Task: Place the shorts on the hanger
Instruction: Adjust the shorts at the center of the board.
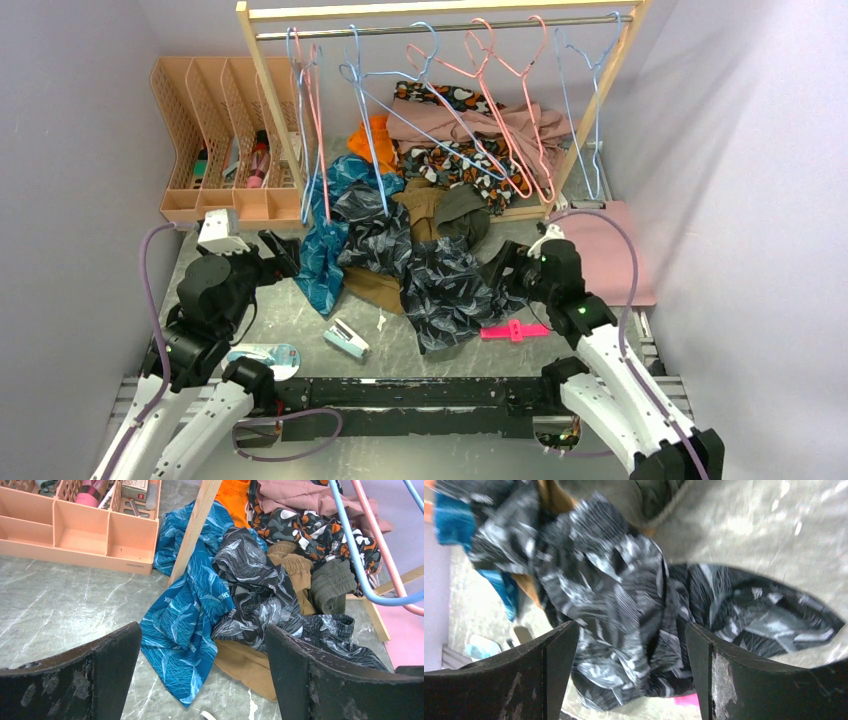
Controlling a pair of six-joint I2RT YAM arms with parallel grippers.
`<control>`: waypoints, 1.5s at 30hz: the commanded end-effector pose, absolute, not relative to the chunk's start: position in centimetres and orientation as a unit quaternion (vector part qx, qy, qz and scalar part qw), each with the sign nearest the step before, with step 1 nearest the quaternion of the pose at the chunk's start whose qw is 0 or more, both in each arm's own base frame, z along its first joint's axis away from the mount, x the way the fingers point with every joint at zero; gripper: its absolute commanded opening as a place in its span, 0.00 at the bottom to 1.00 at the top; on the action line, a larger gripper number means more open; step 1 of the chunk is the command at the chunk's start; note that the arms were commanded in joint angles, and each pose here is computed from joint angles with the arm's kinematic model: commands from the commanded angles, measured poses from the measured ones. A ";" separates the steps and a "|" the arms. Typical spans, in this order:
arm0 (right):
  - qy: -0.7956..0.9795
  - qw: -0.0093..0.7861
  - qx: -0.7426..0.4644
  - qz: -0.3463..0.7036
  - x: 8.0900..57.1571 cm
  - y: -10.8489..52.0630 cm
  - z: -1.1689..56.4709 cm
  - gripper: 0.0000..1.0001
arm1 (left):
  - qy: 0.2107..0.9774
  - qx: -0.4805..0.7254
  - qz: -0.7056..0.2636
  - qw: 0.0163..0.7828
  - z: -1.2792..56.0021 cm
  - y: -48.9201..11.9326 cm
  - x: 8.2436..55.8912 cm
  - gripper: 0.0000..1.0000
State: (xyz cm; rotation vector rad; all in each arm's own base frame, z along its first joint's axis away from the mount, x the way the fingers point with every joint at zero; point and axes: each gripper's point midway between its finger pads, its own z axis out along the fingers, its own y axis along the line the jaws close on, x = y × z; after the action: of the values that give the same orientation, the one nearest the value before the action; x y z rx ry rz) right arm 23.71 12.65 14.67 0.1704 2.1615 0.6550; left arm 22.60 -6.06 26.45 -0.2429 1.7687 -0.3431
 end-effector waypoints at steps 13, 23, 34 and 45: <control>0.875 0.364 0.010 0.319 21.4 16.8 11.5 0.43 | 0.775 -0.121 -0.140 0.604 26.1 -5.7 22.6 0.97; 0.826 0.358 -0.123 0.418 17.5 19.9 17.0 0.00 | 0.759 -0.144 -0.193 0.605 27.1 -5.7 20.0 0.97; 0.736 0.414 -0.231 0.484 14.4 21.2 25.5 0.00 | 0.761 -0.158 -0.183 0.602 26.3 -5.3 20.2 0.97; 0.660 0.465 -0.319 0.497 14.3 22.4 34.7 0.00 | 0.758 -0.157 -0.184 0.605 26.4 -5.3 20.3 0.97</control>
State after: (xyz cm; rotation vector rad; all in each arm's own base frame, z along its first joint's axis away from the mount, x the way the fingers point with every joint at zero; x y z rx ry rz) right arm 14.95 21.72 29.80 -0.6556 1.7745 1.2083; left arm 20.25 -5.36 26.21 -0.3582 1.7637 -0.4230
